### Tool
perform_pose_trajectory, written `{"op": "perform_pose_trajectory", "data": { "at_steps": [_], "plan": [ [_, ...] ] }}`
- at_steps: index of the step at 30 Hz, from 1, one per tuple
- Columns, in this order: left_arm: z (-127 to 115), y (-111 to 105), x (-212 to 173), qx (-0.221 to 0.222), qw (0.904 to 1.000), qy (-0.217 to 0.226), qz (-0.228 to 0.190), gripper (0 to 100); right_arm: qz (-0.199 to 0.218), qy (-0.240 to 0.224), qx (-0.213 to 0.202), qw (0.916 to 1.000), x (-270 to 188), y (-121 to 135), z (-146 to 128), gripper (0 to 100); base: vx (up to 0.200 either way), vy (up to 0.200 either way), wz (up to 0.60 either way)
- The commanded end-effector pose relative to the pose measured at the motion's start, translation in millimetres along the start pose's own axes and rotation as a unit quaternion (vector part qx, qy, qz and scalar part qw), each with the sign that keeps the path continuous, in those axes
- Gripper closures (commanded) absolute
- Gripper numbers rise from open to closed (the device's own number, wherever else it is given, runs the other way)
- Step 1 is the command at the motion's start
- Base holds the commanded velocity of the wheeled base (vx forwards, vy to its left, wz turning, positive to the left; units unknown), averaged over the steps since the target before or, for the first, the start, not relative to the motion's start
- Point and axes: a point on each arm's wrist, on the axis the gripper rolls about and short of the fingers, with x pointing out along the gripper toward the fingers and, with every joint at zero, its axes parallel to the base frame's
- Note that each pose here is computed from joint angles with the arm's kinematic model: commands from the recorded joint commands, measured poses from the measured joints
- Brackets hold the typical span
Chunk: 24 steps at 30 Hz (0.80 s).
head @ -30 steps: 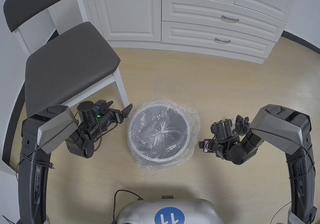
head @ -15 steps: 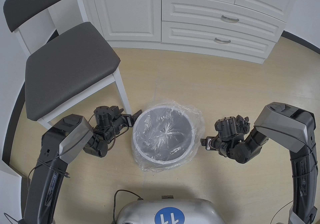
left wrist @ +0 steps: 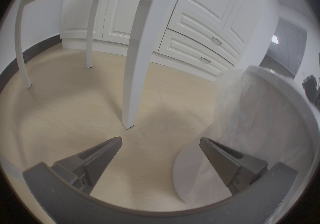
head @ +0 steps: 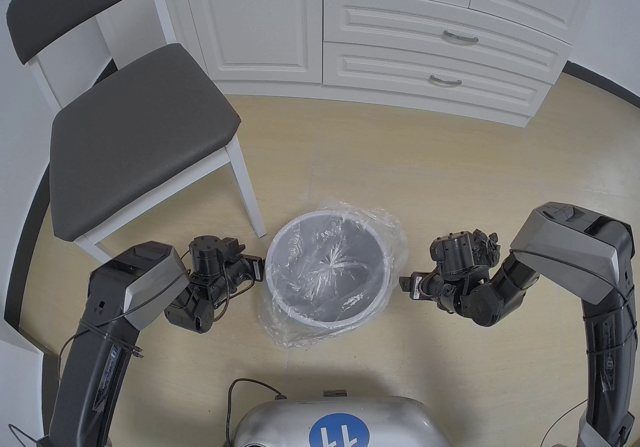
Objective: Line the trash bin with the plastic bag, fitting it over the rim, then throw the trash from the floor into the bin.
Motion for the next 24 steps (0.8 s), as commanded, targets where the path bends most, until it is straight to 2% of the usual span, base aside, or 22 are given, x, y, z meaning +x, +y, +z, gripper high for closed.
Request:
{"op": "perform_pose_trajectory", "data": {
  "at_steps": [1,7,11,16,24],
  "plan": [
    [-6,8,-5,0.027,0.9995,0.013,0.011,0,0.002,0.006,-0.005,1.0000,3,4,-6,0,0.000,0.000,0.00],
    [8,26,-23,0.036,0.9986,0.013,0.038,0,0.018,0.011,-0.010,0.9997,12,20,-18,0,0.000,0.000,0.00],
    [10,27,-34,0.037,0.9984,0.008,0.041,0,0.040,0.023,-0.010,0.9989,22,29,-29,0,0.000,0.000,0.00],
    [10,27,-39,0.038,0.9984,0.006,0.042,0,0.039,0.029,-0.005,0.9988,39,31,-39,0,0.000,0.000,0.00],
    [10,24,-40,0.050,0.9979,0.007,0.039,0,0.032,0.043,-0.008,0.9985,47,33,-31,0,0.000,0.000,0.00]
  ]
}}
